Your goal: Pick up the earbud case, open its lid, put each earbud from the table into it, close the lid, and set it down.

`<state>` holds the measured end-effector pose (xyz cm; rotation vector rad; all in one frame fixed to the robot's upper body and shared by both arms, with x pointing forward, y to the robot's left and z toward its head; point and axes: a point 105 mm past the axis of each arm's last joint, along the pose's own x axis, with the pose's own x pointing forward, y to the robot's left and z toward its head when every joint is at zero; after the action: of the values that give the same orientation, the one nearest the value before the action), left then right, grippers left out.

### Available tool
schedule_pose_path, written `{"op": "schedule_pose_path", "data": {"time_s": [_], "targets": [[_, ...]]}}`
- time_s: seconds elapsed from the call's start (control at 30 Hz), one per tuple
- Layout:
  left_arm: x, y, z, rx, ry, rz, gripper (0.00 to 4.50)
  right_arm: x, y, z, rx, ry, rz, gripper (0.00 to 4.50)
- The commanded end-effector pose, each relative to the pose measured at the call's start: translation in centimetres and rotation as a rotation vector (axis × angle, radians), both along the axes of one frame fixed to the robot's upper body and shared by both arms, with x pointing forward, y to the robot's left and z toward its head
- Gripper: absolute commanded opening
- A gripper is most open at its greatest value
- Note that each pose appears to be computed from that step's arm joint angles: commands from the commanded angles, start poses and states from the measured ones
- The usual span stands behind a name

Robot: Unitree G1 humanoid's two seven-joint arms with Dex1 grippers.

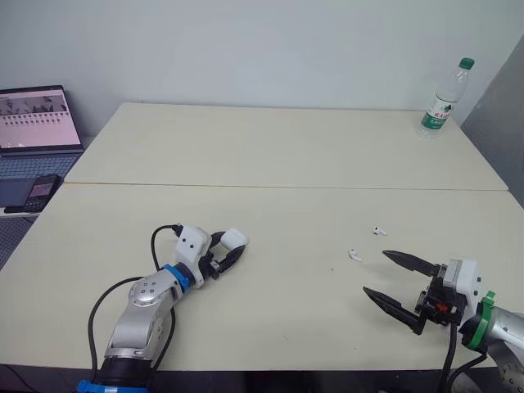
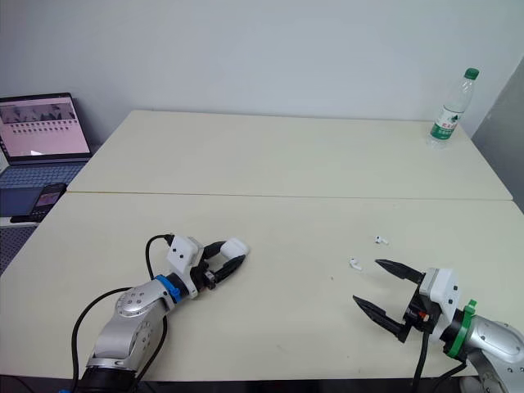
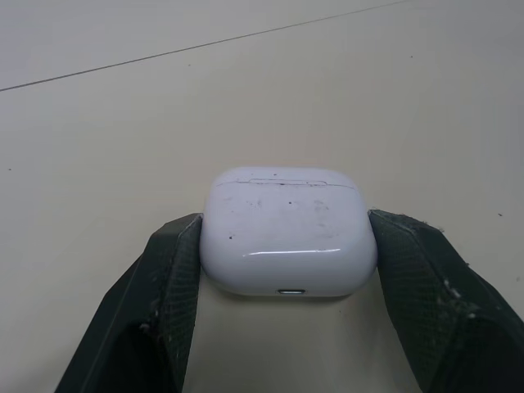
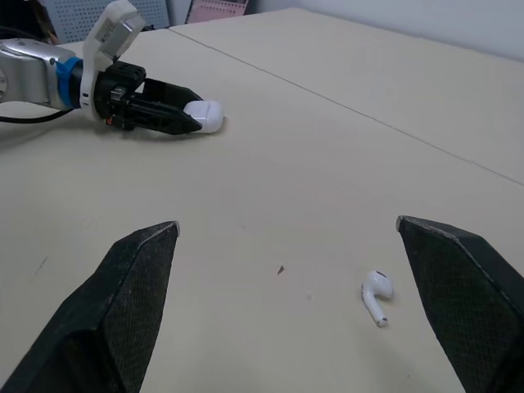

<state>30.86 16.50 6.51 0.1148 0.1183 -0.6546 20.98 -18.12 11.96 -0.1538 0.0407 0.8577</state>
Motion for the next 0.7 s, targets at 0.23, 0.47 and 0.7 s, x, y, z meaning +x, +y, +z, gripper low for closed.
{"op": "schedule_pose_path", "data": {"time_s": [0.23, 0.47, 0.7], "targets": [[1.0, -5.4, 8.2, -0.17, -0.244, -0.212, 2.79, 2.3, 4.3, 3.7, 0.203, 0.253, -0.064, 4.49], [-0.2, -10.3, 11.1, -0.223, -0.328, -0.483, 2.79, 4.4, 6.7, 6.4, 0.316, 0.467, -0.005, 4.49], [-0.6, -12.6, 11.9, -0.237, -0.369, -0.593, 2.79, 6.5, 8.5, 8.3, 0.495, 0.666, -0.006, 4.49]]}}
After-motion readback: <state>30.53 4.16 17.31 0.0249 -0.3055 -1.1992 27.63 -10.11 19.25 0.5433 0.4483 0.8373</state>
